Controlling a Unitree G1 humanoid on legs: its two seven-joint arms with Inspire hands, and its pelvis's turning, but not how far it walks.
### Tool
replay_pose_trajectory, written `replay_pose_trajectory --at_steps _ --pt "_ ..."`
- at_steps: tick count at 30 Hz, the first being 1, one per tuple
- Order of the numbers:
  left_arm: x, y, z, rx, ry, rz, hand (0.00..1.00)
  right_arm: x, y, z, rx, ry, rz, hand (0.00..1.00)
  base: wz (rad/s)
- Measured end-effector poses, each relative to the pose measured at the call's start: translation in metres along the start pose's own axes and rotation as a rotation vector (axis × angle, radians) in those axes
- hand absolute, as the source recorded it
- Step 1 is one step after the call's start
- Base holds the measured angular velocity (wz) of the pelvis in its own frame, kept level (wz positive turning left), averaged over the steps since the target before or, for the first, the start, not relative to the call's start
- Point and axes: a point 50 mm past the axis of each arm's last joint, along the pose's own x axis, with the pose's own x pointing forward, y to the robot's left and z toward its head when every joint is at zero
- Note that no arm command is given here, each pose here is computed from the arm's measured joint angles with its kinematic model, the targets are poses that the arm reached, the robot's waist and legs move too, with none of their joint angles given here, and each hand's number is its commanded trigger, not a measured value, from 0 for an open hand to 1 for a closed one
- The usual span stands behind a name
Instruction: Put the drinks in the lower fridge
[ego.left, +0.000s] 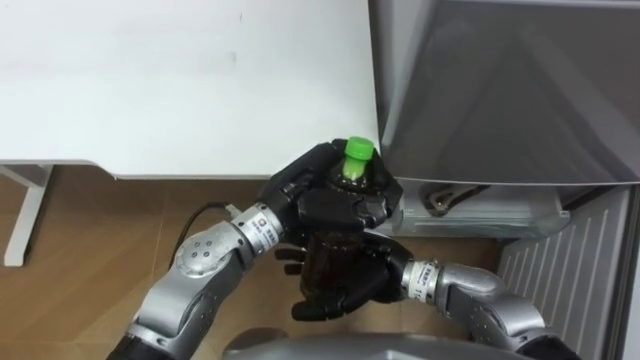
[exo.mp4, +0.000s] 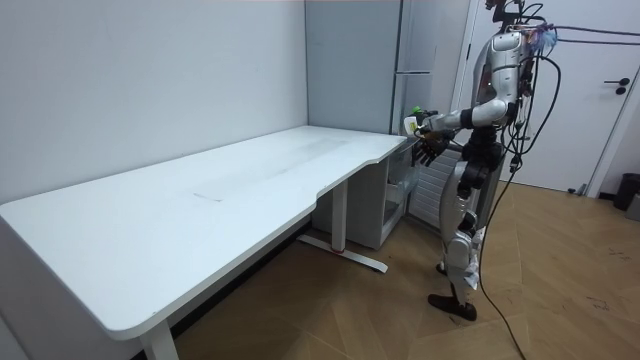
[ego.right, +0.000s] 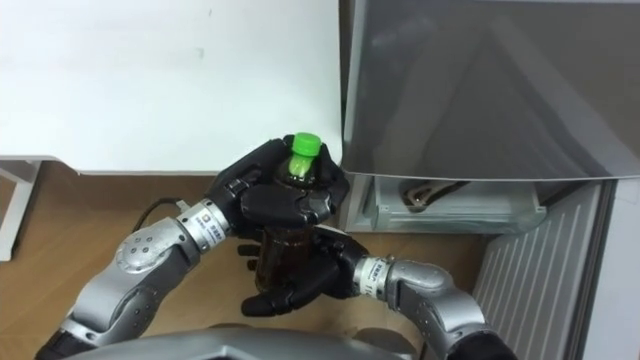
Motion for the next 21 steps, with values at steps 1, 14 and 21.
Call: replay_pose_trajectory --at_steps 1,14,21 --pt "0.0 0.0 0.0 0.0 0.0 0.0 1.0 0.0001 0.0 0.0 0.0 0.0 0.0 0.68 0.0" --pt "-0.0008 0.0043 0.0022 0.002 -0.01 0.018 1.0 0.0019 0.0017 0.0011 0.026 -0.025 0.002 1.0 0.0" --pt "-0.0015 0.0062 0.0024 -0.027 -0.02 0.028 1.0 0.0021 0.0021 0.0015 0.019 -0.029 0.005 1.0 0.0"
